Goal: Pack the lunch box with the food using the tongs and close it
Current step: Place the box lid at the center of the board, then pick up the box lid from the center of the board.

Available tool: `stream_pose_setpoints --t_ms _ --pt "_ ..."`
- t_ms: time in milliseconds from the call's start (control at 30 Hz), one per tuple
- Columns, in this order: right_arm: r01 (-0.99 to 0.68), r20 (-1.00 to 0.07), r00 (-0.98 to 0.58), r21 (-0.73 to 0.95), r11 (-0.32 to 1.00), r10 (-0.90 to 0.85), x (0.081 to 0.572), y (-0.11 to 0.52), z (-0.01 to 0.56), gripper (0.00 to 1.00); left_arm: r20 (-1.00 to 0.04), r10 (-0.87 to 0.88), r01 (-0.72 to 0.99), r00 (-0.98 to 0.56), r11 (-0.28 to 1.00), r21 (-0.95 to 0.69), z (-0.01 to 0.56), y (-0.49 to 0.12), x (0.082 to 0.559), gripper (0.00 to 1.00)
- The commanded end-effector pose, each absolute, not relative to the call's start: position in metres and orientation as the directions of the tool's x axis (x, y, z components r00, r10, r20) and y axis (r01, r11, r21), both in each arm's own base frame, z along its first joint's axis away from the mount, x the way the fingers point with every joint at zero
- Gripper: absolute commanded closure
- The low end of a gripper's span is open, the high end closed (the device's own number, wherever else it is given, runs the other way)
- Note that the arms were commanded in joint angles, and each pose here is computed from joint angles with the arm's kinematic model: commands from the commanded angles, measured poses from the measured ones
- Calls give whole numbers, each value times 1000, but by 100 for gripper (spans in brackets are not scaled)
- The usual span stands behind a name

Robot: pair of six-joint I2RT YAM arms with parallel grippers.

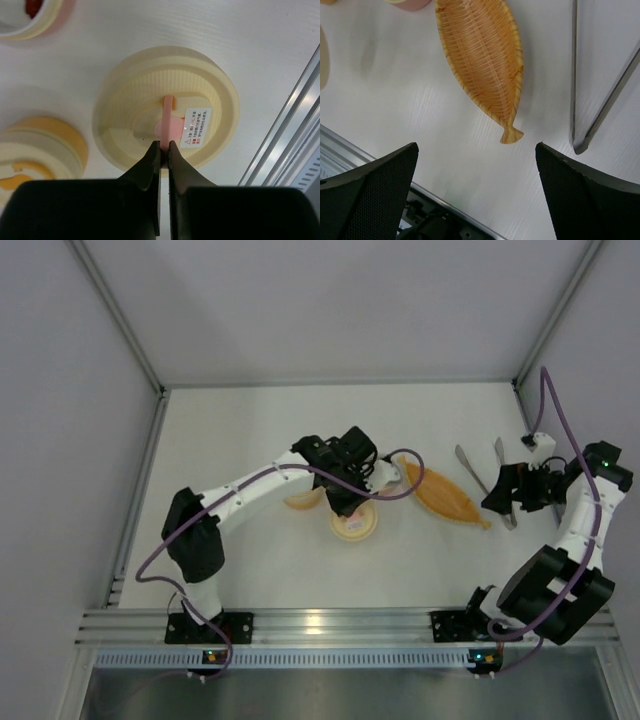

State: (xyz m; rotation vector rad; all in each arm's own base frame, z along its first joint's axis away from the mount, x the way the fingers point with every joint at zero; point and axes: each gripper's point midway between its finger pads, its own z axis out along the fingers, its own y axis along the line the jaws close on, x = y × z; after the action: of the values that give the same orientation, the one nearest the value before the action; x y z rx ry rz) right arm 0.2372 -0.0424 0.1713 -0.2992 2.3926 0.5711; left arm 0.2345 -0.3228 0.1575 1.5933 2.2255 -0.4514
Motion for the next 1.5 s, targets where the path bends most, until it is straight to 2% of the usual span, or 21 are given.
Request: stream_pose_setpoints --t_ms 0,133,367,467,567,700,733,800,900,1000,1033,1067,1100,1133,1200,1233,1300,1333,1367,1433,1467 --pt "-439 -681 -719 291 850 -139 226 -42 188 1 -476 827 947 -300 318 -45 147 -348 235 100" --pt "-466 -680 -709 254 848 -186 217 -41 188 1 -409 850 938 -333 343 -51 110 -359 245 100" --pt "-508 -692 -685 228 831 -229 211 -37 188 1 -363 857 928 -365 366 -70 85 -373 248 100" --pt "-520 -696 -676 216 826 -243 209 -35 191 1 -331 860 920 -387 383 -81 72 -372 247 96" --pt "-522 -693 -677 217 825 -247 208 -35 191 1 -308 861 914 -405 391 -109 65 -371 241 88" --pt "-525 -695 -673 208 825 -254 207 -35 194 1 -305 860 912 -408 394 -111 64 -370 241 69" --pt "-526 -697 -670 203 826 -256 207 -35 196 1 -308 861 914 -405 390 -113 66 -370 241 61" --pt "-531 -701 -662 189 826 -265 208 -36 199 1 -313 859 914 -404 387 -119 69 -371 240 56" --pt "-540 -707 -652 182 822 -273 210 -35 205 1 -346 848 915 -402 377 -142 93 -374 239 54" --pt "-564 -711 -640 179 806 -290 213 -30 211 1 -479 779 914 -406 337 -226 158 -377 241 49" --pt "-569 -709 -642 185 801 -292 214 -27 211 1 -543 733 912 -410 338 -232 190 -367 250 45" --pt "-578 -709 -638 182 796 -301 218 -25 212 1 -558 718 910 -415 328 -254 205 -359 249 39" --pt "-607 -704 -632 192 771 -323 220 -14 212 1 -600 695 918 -396 292 -268 223 -354 250 38" --pt "-622 -694 -632 189 760 -344 222 -9 212 1 -636 653 911 -411 323 -258 244 -333 262 37" --pt "-699 -685 -590 169 695 -427 232 22 213 1 -649 614 893 -449 326 -310 258 -311 265 34" --pt "-767 -678 -531 131 628 -508 236 44 214 1 -664 561 867 -494 380 -324 268 -285 280 33" --pt "-805 -654 -510 132 579 -559 237 68 212 1 -655 498 822 -569 361 -440 274 -261 277 30" --pt "-817 -620 -510 133 561 -596 241 75 206 1 -654 441 787 -614 400 -469 276 -233 292 27" --pt "-876 -604 -445 137 463 -662 234 104 203 1 -667 428 791 -610 383 -477 277 -220 291 25" --pt "-902 -546 -418 150 405 -726 234 123 193 1 -627 376 731 -682 388 -562 272 -191 288 23" --pt "-934 -526 -352 149 324 -774 225 145 190 1 -619 375 723 -690 395 -566 268 -183 287 22"
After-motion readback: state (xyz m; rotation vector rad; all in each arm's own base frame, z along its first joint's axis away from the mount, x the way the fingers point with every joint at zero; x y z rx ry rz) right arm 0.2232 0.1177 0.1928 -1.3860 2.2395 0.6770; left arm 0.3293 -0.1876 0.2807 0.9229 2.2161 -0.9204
